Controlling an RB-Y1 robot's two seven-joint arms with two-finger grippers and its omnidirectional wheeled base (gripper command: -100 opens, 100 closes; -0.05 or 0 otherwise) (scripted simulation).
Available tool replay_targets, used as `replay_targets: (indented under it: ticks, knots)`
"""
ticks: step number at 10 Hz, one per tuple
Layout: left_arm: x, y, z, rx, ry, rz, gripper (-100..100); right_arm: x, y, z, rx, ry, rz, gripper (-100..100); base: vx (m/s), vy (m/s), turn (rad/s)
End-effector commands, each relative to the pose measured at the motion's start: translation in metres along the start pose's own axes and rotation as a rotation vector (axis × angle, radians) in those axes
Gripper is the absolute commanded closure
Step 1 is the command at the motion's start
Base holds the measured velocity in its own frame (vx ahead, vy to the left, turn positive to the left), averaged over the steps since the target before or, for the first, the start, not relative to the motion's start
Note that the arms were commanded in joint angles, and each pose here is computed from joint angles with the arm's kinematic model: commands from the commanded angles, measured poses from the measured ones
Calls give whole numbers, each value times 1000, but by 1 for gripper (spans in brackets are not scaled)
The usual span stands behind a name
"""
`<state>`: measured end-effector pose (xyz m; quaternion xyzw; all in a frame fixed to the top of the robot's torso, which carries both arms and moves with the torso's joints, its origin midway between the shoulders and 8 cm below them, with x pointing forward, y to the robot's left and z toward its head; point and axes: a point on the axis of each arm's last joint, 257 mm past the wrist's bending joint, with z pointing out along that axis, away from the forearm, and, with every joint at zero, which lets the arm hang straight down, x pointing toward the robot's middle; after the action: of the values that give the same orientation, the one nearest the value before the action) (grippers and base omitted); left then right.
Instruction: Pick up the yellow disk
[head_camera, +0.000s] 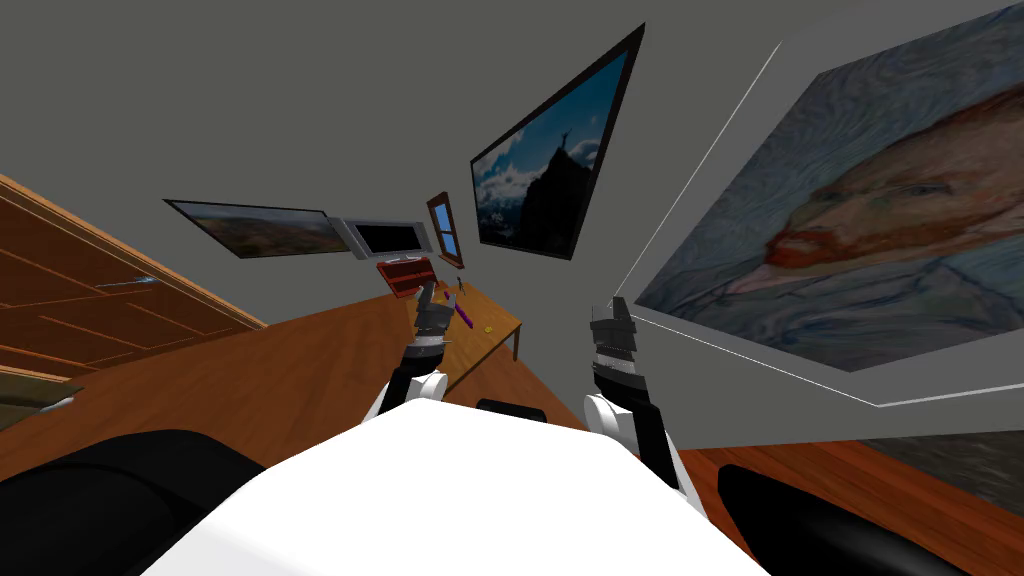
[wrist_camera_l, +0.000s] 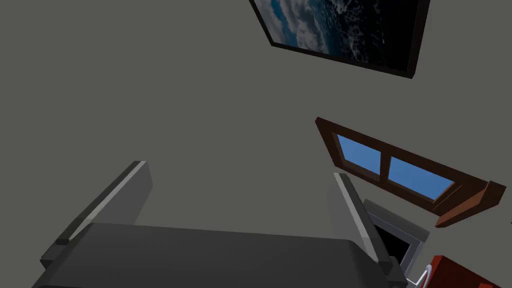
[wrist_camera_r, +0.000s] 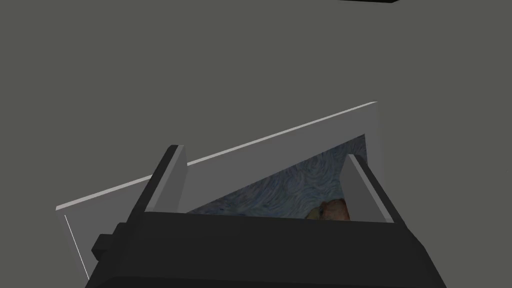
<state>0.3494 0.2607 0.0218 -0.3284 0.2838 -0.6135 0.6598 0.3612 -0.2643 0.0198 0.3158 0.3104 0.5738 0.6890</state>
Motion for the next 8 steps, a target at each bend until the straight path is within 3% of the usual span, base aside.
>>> replay_targets:
  ticks: [1, 5, 6, 8]
  knots:
    - [-3, 26, -1, -66, 23, 38, -100, 0, 0, 0, 0, 0, 0, 0, 13, 0, -153]
    - [-21, 85, -7, -221, 40, 122, -100, 0, 0, 0, 0, 0, 0, 0, 23, 7, -129]
    - [-21, 85, -7, -221, 40, 122, -100, 0, 0, 0, 0, 0, 0, 0, 15, 6, -44]
    - [-37, 121, -12, -316, 39, 175, -100, 0, 0, 0, 0, 0, 0, 0, 18, 6, -141]
